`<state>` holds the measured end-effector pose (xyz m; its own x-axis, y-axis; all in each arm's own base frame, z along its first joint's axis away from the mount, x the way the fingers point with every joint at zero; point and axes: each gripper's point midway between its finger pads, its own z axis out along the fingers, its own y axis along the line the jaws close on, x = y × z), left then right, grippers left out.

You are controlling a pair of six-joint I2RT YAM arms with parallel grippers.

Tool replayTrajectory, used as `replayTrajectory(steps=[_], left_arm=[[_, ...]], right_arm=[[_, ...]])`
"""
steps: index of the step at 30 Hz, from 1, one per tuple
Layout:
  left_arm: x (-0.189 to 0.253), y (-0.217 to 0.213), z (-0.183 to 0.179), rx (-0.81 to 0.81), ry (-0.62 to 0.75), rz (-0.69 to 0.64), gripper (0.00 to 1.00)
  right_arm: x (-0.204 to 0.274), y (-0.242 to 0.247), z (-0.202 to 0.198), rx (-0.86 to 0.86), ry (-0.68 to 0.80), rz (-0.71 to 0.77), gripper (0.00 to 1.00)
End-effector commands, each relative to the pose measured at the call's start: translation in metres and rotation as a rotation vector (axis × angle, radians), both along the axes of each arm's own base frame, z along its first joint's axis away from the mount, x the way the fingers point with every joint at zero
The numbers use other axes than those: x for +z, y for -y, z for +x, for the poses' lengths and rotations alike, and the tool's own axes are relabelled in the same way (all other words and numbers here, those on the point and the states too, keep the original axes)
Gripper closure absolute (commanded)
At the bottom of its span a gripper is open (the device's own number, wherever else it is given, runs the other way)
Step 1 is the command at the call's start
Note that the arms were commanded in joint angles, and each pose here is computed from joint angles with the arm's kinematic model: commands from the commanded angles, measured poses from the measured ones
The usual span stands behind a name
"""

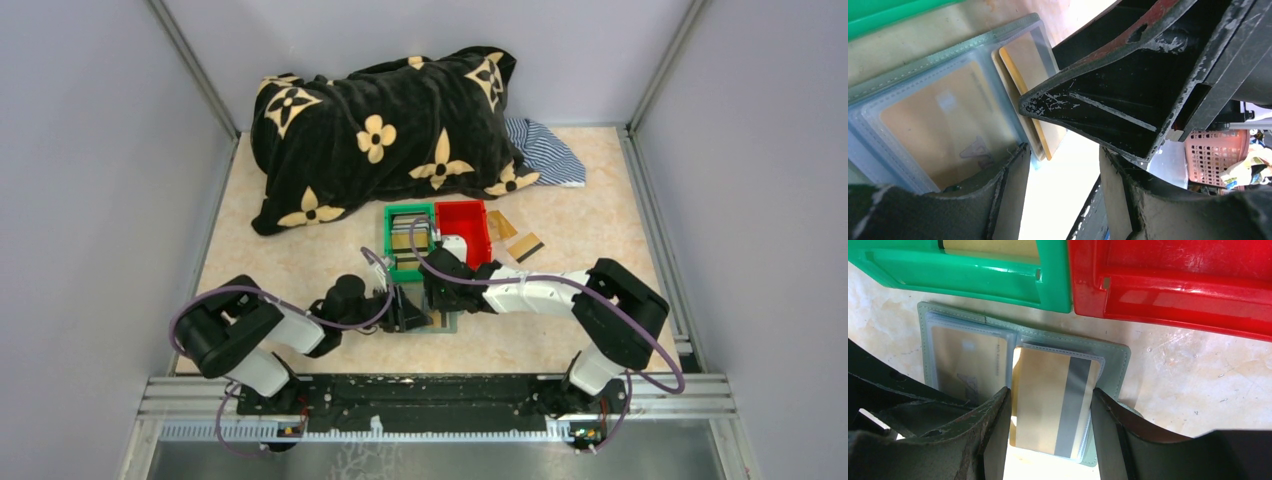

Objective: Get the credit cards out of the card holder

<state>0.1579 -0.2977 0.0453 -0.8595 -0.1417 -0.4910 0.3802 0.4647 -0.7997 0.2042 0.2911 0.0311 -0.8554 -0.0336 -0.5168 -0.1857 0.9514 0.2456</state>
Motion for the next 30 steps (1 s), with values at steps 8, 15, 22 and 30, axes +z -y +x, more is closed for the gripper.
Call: replayTrajectory(steps=[8, 15, 22, 30], left_arm=[[0.006, 0.007, 0.0, -0.004, 0.0, -0.079, 0.4], [0.014, 0.01, 0.003, 0.008, 0.0, -0.12, 0.43], [0.028, 0.011, -0.008, -0.028, -0.019, -0.175, 0.44], [0.03, 0.007, -0.008, -0.022, -0.01, -0.163, 0.44]], right_arm=[[0.022, -0.02, 0.005, 0.019, 0.053, 0.068, 1.0], [0.018, -0.022, 0.004, 0.023, 0.045, 0.064, 1.0], [0.015, -0.023, 0.003, 0.024, 0.044, 0.06, 1.0], [0.013, -0.022, 0.003, 0.022, 0.042, 0.057, 1.0]])
